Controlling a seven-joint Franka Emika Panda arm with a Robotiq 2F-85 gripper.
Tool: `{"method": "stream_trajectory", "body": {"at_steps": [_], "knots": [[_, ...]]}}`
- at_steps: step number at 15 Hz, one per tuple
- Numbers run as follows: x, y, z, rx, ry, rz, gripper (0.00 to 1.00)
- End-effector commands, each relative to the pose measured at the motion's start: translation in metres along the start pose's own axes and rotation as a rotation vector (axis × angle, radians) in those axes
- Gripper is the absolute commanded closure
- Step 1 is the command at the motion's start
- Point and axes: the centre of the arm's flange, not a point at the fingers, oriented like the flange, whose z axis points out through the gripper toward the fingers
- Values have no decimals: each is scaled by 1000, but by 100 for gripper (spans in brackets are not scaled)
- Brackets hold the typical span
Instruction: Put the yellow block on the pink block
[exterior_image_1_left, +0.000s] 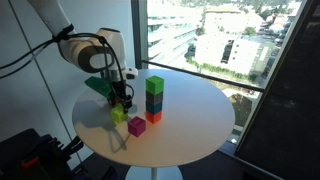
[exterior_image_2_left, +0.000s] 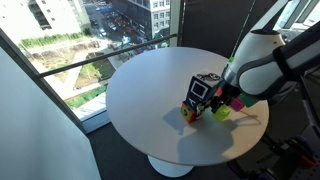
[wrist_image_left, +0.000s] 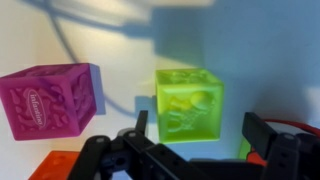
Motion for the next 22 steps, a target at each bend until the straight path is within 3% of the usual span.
{"method": "stream_trajectory", "body": {"at_steps": [1, 5, 14, 22], "knots": [[12, 2, 7, -12, 8, -20, 34], [16, 4, 5, -20, 3, -15, 67], [14, 14, -38, -10, 1, 23, 68], [14, 34, -68, -46, 4, 56, 68]]}}
